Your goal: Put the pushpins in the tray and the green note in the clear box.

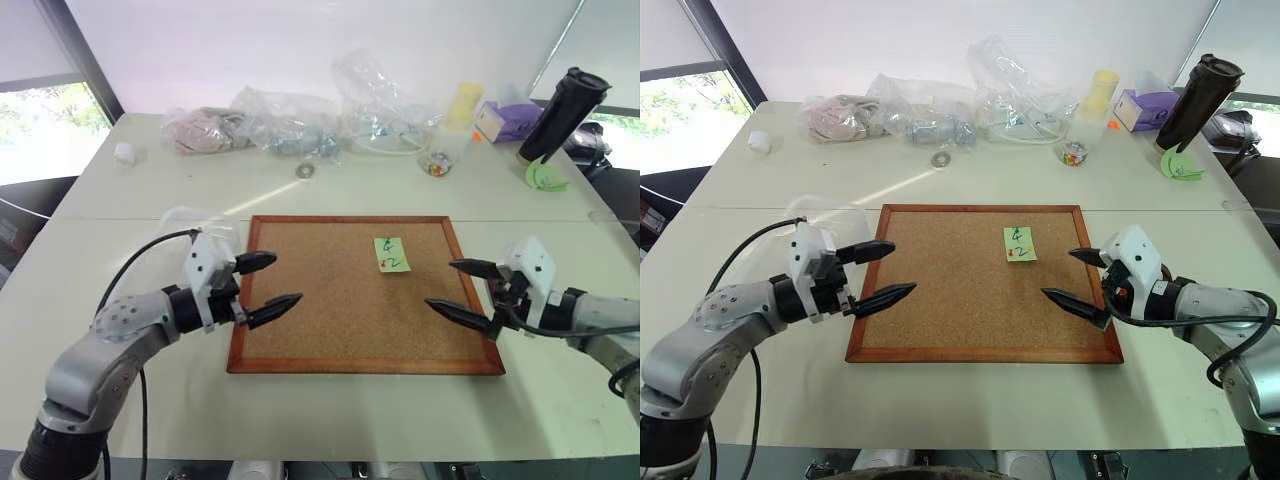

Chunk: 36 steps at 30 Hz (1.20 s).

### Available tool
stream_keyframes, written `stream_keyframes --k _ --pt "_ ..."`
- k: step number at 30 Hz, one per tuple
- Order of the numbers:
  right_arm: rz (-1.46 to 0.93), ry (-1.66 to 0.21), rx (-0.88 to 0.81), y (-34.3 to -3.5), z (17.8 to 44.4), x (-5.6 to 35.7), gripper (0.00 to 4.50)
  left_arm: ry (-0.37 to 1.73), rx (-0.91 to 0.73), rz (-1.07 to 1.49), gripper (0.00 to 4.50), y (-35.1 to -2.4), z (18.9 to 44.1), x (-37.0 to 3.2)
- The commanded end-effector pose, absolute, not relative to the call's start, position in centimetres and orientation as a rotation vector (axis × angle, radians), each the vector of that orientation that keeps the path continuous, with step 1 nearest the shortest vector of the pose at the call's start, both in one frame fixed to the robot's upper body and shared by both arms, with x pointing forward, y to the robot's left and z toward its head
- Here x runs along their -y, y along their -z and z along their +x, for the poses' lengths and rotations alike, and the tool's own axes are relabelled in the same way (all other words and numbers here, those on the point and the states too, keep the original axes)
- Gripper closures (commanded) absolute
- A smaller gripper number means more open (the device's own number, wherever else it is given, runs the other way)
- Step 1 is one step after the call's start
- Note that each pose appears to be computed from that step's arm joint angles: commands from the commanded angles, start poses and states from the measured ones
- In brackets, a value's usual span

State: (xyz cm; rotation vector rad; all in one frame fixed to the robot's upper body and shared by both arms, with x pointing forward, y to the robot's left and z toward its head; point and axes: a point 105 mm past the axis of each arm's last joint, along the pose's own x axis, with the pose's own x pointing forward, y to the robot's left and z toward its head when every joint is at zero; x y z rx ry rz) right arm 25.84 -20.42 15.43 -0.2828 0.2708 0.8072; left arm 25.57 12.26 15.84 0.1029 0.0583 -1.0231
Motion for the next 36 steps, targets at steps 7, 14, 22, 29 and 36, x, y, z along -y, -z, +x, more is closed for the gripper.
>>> stream_keyframes --k 7,14,22,29,36 --pt "-0.283 -0.823 -0.241 -16.2 25.9 19.9 0.00 1.030 -0.013 0.148 0.02 -16.4 25.6 -12.5" --pt "-0.278 -0.839 -0.238 -16.2 25.9 19.4 0.00 1.054 0.013 0.199 0.02 -16.9 27.8 -11.9" --pt "-0.274 -0.844 -0.228 -16.3 26.0 19.0 0.00 1.115 0.057 0.236 2.32 -16.6 30.4 -9.8" --pt "-0.268 -0.831 -0.228 -16.0 25.7 18.9 0.00 1.223 -0.015 0.268 4.45 -13.8 30.6 -5.9" --pt "-0.270 -0.814 -0.219 -16.1 25.5 19.0 0.00 1.173 -0.104 0.355 4.45 -11.1 31.0 -5.3"
